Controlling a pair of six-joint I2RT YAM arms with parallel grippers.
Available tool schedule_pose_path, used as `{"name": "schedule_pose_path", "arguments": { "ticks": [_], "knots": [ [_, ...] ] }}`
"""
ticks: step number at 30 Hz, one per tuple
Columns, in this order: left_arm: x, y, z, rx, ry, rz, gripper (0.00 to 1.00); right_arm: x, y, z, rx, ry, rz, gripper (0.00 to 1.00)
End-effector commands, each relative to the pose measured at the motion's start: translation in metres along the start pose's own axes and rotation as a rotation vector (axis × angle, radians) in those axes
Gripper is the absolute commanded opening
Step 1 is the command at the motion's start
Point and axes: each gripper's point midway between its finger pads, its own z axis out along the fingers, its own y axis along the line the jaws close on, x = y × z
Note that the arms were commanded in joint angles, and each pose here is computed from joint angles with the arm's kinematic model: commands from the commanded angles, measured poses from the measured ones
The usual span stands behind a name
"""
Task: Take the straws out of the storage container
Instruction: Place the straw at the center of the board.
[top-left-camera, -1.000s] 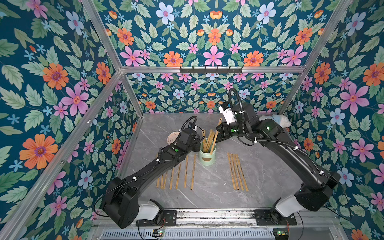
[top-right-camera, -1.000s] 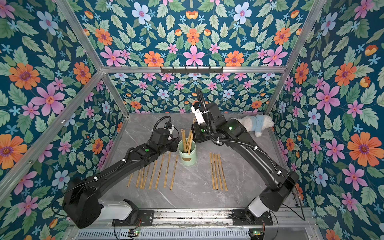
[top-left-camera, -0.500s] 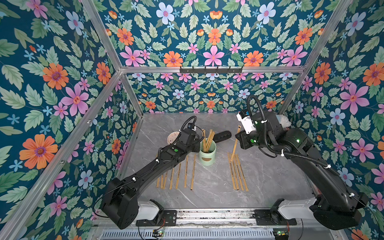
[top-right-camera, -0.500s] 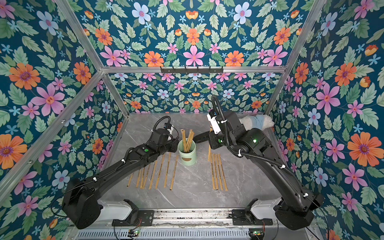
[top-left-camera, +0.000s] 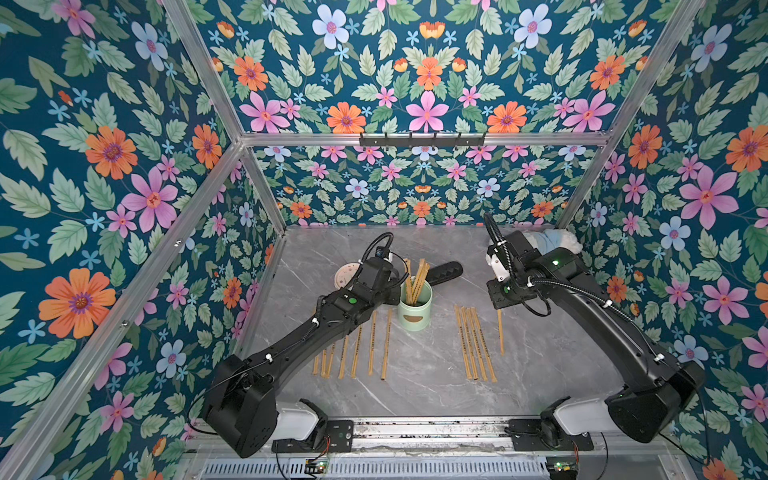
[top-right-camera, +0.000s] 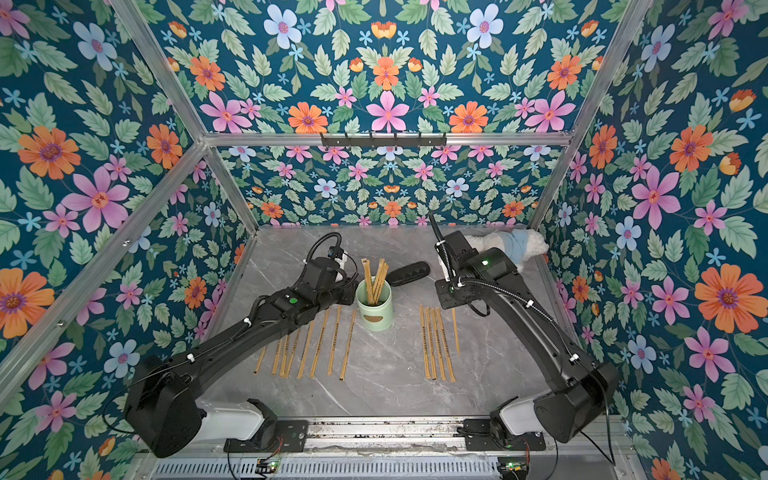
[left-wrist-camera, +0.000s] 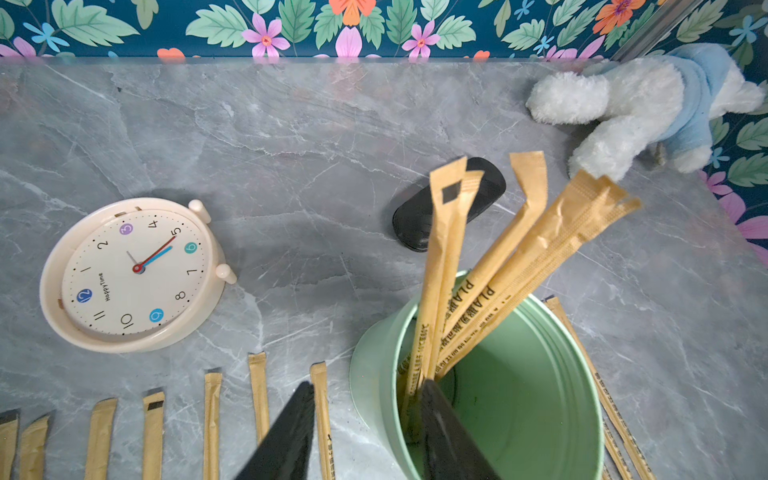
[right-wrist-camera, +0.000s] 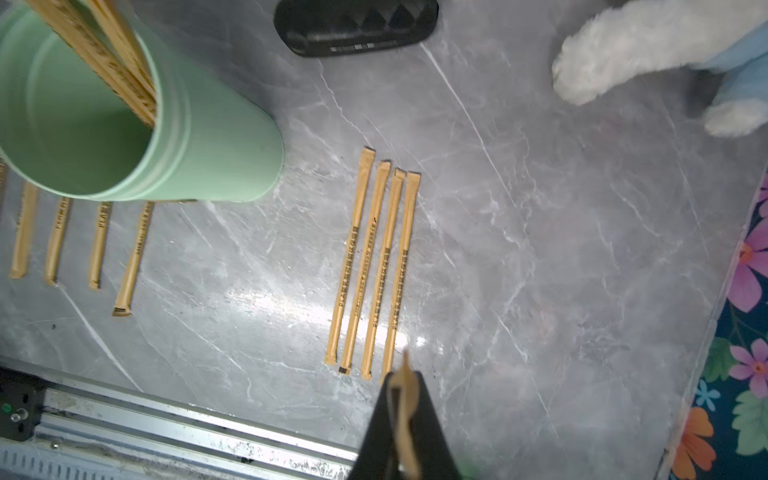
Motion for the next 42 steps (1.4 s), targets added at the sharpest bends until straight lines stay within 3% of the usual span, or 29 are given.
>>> {"name": "schedule_pose_path", "arguments": {
  "ticks": [1,10,15,24,42],
  "knots": [
    [-0.003,0.000,0.002,0.001,-0.017,0.000,0.44,0.021,-0.006,0.012,0.026,0.131,-0.003,0.08],
    [-0.001,0.001,0.000,0.001,-0.020,0.003,0.44,0.047,-0.008,0.068,0.009,0.441,0.043,0.08],
    [0.002,0.003,0.000,-0.005,-0.018,0.004,0.44,0.054,-0.007,0.095,-0.013,0.543,0.067,0.08],
    [0.007,0.004,0.003,-0.007,-0.010,0.004,0.45,0.057,-0.011,0.127,-0.030,0.633,0.095,0.09],
    [0.011,0.007,0.005,-0.016,-0.004,0.006,0.45,0.044,-0.020,0.168,-0.048,0.696,0.141,0.12]
  ]
}}
